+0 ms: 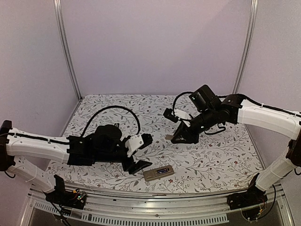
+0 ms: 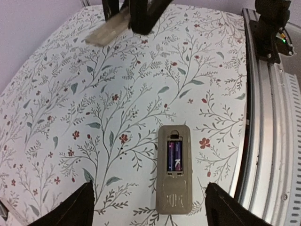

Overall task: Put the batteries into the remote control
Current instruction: Adjust the remote control without the battery cover at the center of the board.

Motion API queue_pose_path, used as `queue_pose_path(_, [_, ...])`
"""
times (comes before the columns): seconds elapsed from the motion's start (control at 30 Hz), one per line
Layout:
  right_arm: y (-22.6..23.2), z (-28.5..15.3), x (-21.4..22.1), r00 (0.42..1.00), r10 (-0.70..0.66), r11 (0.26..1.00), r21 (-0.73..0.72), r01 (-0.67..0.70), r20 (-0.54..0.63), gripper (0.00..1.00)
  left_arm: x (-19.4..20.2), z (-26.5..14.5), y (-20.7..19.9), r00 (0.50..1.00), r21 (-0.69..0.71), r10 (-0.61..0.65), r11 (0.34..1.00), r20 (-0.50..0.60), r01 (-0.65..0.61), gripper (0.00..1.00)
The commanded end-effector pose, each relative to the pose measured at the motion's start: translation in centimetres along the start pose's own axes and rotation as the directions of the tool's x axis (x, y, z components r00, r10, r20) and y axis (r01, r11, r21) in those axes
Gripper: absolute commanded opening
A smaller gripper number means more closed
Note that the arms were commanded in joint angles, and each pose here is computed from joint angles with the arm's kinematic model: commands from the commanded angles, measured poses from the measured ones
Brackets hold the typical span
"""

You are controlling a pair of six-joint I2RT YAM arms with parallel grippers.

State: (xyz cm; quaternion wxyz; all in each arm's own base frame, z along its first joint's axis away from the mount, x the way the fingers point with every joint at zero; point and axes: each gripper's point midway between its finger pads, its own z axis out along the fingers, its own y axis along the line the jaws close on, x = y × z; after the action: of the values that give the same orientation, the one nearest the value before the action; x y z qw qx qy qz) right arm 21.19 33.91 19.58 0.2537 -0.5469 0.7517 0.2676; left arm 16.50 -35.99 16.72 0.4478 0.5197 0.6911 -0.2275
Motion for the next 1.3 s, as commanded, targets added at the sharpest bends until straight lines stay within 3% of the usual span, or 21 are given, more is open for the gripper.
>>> queue_pose_path(0.0, [-1.3,-0.3,0.5,0.999,0.051,0.996,0.069,-0.051,0.012,0.04,7.9,3.2,-2.1,0.961,0.019,-0.085,0.995,-0.264,0.094,0.81])
queue_pose_path(0.1, [-1.4,-0.1,1.0,0.998,0.068,0.995,0.072,-0.068,0.001,0.04,9.8,4.8,-3.5,0.949,0.070,-0.029,0.996,-0.314,0.053,0.82])
queue_pose_path(0.23, [-1.2,-0.2,1.4,0.997,0.078,0.994,0.072,-0.078,0.003,0.04,9.8,6.2,-5.0,0.964,0.146,0.002,0.989,-0.265,0.038,0.82])
queue_pose_path(0.47, [-0.9,-0.7,1.5,0.996,0.087,0.993,0.072,-0.089,0.023,0.04,12.2,8.1,-4.8,0.946,0.130,0.052,0.992,-0.321,-0.010,0.80])
queue_pose_path(0.83, [-0.7,-0.9,1.5,0.996,0.088,0.994,0.068,-0.090,0.034,0.04,13.7,8.4,-5.7,0.932,0.197,0.119,0.979,-0.342,-0.053,0.42])
queue_pose_path(1.03, [-0.6,-0.8,2.0,0.995,0.092,0.994,0.064,-0.093,0.026,0.04,13.1,7.8,-5.5,0.938,0.230,0.212,0.962,-0.274,-0.150,0.41])
queue_pose_path(1.27, [-0.4,-0.6,2.6,0.995,0.102,0.993,0.055,-0.103,0.019,0.04,13.5,8.4,-4.0,0.914,0.219,0.281,0.950,-0.292,-0.222,0.44])
